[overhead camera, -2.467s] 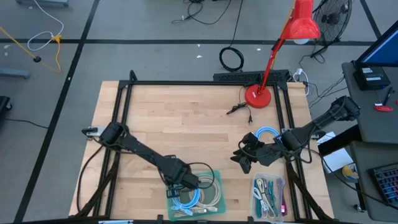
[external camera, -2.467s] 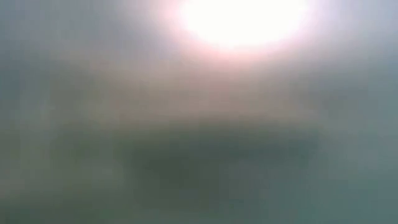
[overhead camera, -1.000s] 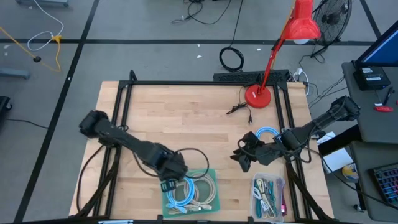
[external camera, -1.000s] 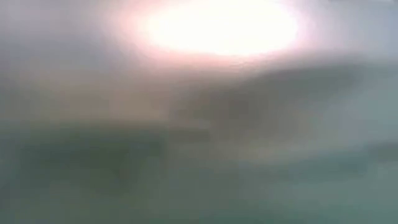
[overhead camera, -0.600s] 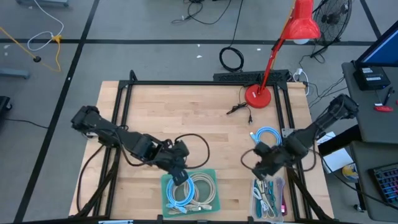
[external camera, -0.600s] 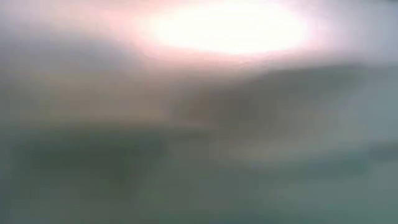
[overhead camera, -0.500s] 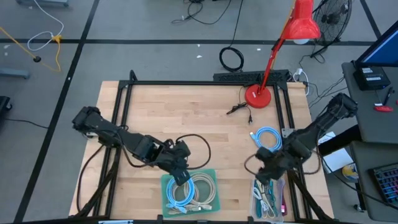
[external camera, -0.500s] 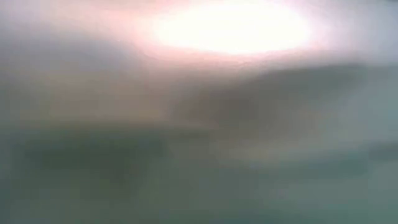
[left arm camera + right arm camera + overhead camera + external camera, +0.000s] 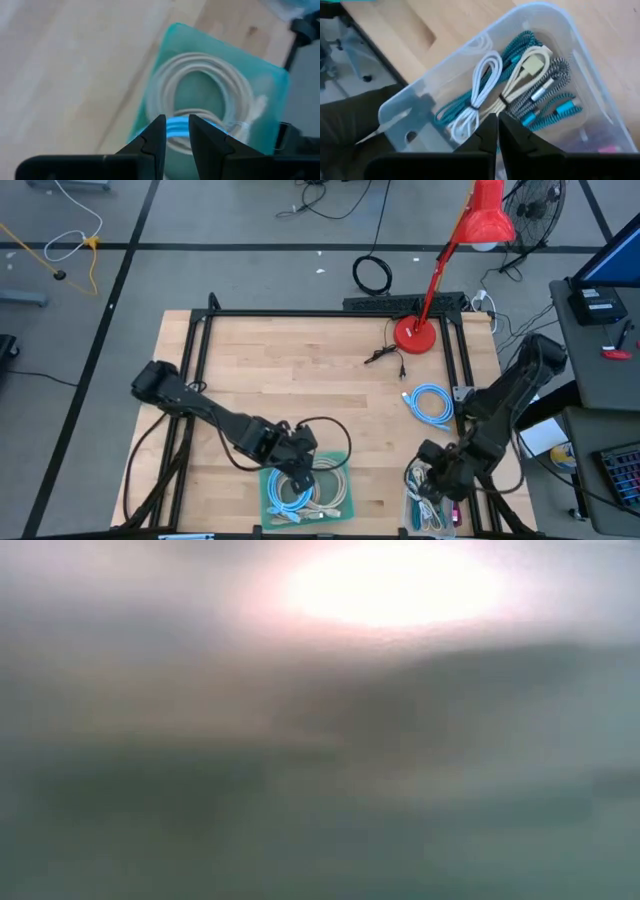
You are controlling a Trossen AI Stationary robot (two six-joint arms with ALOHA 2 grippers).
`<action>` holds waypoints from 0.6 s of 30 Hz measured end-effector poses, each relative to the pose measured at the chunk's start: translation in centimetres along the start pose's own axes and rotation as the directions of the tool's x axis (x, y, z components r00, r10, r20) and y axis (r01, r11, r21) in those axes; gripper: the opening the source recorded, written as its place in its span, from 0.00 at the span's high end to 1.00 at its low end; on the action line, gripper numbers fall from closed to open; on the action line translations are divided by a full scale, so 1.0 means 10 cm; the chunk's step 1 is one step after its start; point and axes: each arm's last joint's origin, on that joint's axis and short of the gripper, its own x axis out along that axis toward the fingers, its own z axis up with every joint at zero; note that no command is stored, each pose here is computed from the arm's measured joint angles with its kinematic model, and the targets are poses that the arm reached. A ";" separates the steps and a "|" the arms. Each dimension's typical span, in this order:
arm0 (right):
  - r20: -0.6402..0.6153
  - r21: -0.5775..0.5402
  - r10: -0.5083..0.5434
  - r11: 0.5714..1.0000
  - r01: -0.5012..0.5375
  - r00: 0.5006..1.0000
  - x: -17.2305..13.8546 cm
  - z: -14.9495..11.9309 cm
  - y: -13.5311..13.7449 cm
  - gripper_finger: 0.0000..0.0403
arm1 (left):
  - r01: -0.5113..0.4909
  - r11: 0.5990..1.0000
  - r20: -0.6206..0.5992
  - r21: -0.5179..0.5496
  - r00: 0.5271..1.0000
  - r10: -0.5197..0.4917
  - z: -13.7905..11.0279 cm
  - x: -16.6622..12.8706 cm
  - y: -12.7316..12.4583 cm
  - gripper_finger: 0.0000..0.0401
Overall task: Pick & Place USB Port
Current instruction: Adjust the bins
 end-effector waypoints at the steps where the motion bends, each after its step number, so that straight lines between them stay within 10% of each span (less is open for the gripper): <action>1: 0.005 0.003 -0.006 1.000 0.006 1.000 0.04 0.01 0.02 0.99 | 0.023 1.000 -0.004 0.003 1.000 -0.023 0.00 0.03 -0.02 0.78; 18: 0.005 -0.095 -0.013 0.995 0.014 1.000 0.69 0.30 0.26 1.00 | 0.104 0.994 0.023 -0.032 0.994 -0.104 0.00 0.08 -0.14 0.78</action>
